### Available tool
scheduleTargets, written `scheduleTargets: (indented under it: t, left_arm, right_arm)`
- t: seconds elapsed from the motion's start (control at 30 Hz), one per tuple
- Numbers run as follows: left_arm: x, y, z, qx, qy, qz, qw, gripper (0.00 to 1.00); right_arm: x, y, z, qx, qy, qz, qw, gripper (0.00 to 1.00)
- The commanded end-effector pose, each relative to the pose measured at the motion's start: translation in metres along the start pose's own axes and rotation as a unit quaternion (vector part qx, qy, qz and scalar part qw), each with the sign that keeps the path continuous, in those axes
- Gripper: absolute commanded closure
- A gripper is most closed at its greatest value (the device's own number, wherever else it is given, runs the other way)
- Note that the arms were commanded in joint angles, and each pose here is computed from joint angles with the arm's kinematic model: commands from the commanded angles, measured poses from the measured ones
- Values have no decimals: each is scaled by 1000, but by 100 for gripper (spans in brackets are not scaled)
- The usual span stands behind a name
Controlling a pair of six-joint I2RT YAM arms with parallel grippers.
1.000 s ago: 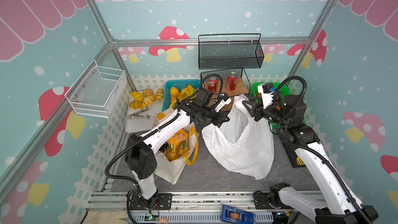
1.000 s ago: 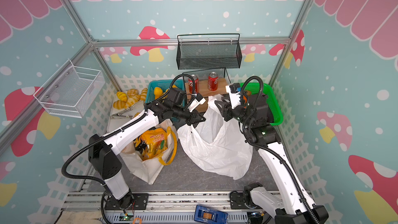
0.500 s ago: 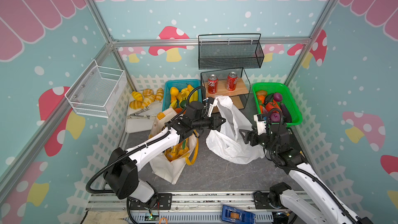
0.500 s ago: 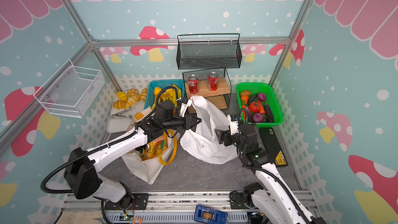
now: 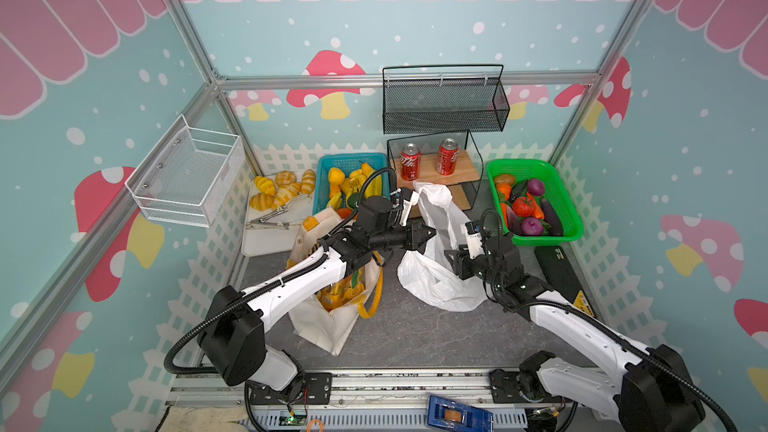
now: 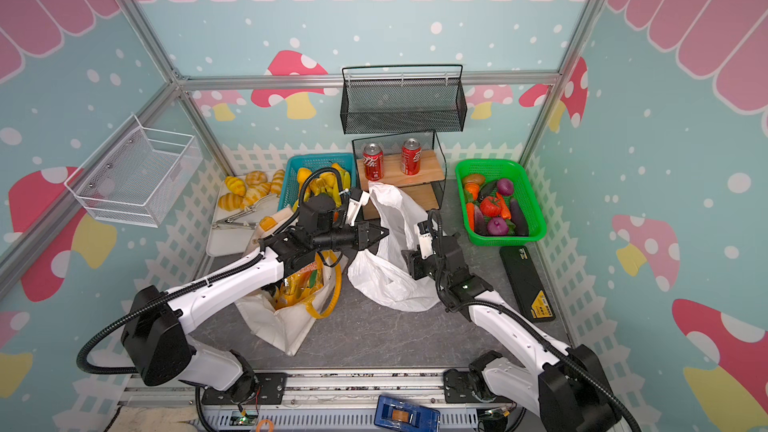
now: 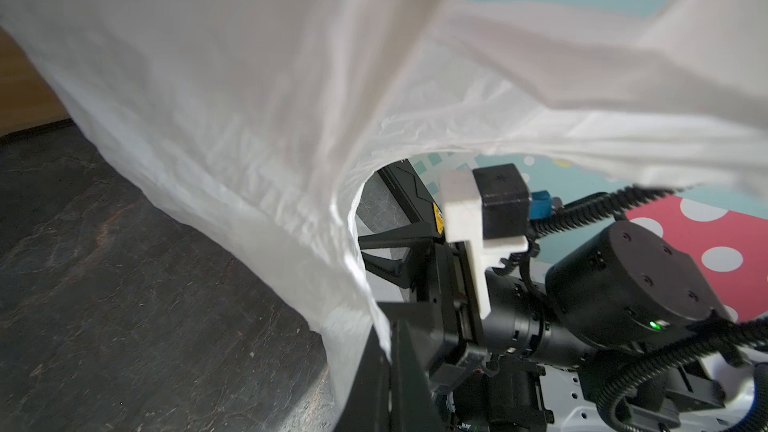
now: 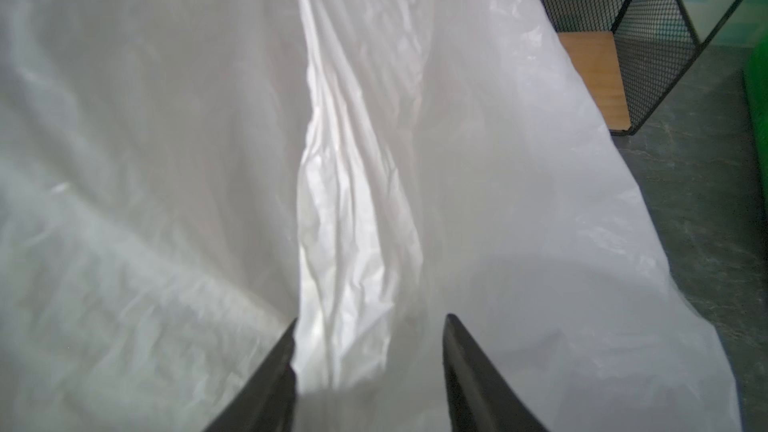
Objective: Place the mixed food into the grocery bags and tie them
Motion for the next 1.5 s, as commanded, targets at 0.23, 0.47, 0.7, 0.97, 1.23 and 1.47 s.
scheduleTargets:
  t: [0.23,0.47,0.7,0.97,1.23,1.47]
  left_arm:
    - [-6,6,40,38,47,-29,998,100]
    - [3,28,76,138,-28,-47,989,100]
    - [3,34,77,182,-54,-28,981,100]
    - [-1,30,54,154,-70,-4,986,81]
    - [-1,30,36,123,-64,34,990,55]
    - [1,29,32,102,-76,52,990,59]
  right_arm:
    - [42,-48,44,-61,-32,-17,998,100]
    - [61,-34,75,63,-71,-81,992,100]
    - [78,-17,78,182,-130,-132,966,100]
    - [78,-11,84,236,-174,-186,938,100]
    - [74,-12,89,239,-202,-227,922,100]
    - [74,-15,94,230,-225,-258,911,100]
Point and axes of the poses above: each gripper's point midway between its finger pads, its own z axis back along the fingers, its own y axis along the line the jaws close on, x = y × z, the point moved 8 cm from there along z, back along the fingers, and after that the axes turned 4 degrees about z, right-handed, at the moved point
